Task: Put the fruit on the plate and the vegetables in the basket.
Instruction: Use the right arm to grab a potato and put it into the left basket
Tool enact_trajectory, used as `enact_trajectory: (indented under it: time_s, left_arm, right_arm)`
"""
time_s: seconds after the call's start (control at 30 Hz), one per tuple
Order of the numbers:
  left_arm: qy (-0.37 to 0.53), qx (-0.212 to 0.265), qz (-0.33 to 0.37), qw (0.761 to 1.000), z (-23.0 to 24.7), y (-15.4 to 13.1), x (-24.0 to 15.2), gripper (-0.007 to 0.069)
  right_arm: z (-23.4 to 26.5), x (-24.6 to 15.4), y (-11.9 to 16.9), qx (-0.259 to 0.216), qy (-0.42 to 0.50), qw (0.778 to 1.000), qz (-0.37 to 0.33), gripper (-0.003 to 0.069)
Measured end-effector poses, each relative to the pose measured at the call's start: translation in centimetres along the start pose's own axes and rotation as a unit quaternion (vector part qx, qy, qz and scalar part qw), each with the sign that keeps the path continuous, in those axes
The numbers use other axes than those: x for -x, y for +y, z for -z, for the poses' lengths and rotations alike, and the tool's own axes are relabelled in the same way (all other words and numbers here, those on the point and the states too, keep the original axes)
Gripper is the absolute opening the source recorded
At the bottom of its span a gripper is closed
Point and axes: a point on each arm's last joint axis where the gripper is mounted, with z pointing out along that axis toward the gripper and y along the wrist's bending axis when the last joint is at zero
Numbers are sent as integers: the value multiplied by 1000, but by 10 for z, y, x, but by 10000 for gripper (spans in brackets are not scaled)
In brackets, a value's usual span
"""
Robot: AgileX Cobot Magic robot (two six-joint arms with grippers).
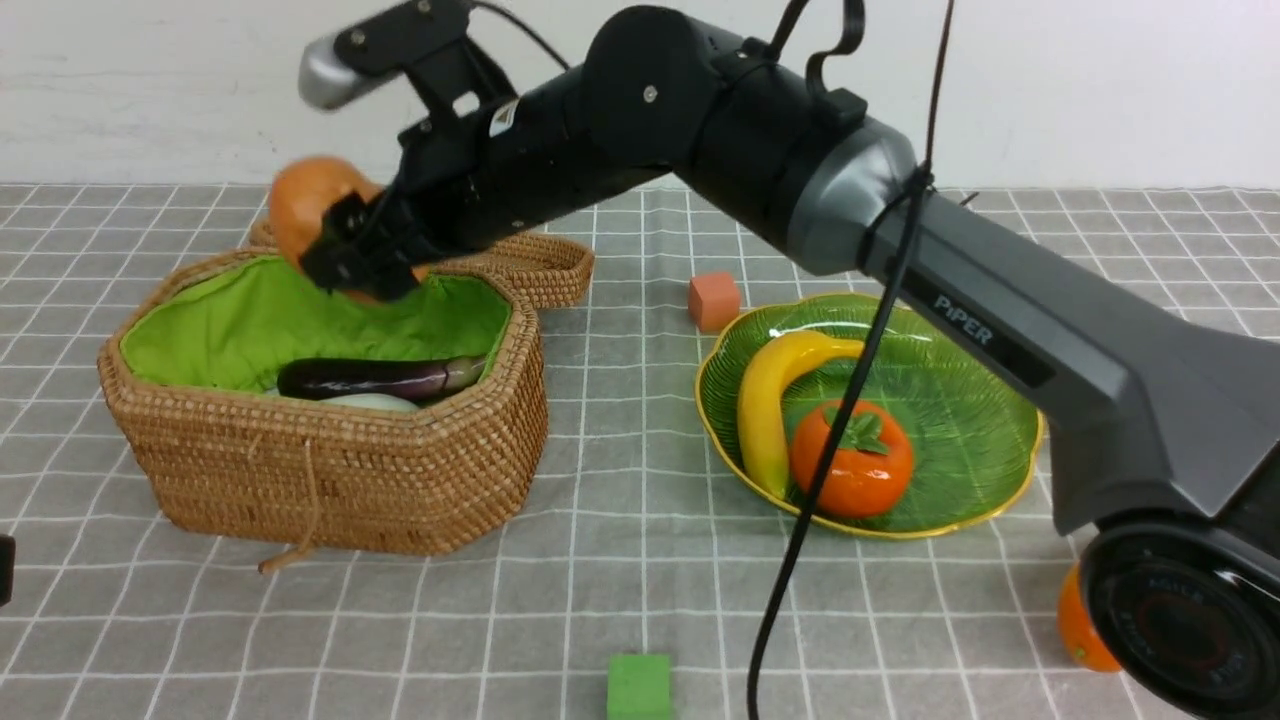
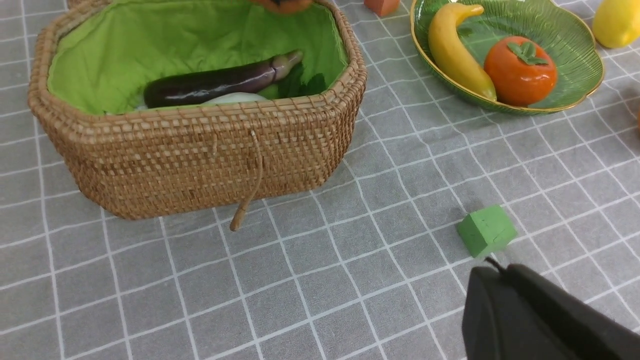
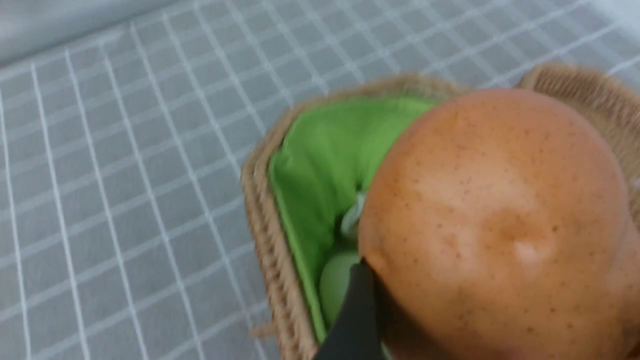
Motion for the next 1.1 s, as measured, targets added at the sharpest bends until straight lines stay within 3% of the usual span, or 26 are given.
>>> enact_trajectory:
  time_s: [0.67, 0.87, 1.1]
  left_arm:
    - [-2, -2, -16, 1000, 0, 0, 0, -13]
    - [-12, -8, -6, 1000, 0, -1, 2, -13]
    - [-26, -16, 21, 999, 0, -3, 5, -13]
  right_arm:
    - [-1, -7, 5, 31, 35, 999, -9, 624]
    - [-1, -5, 1, 15, 19, 998, -54, 683]
    - [0, -8, -5, -2, 36, 998, -47, 622]
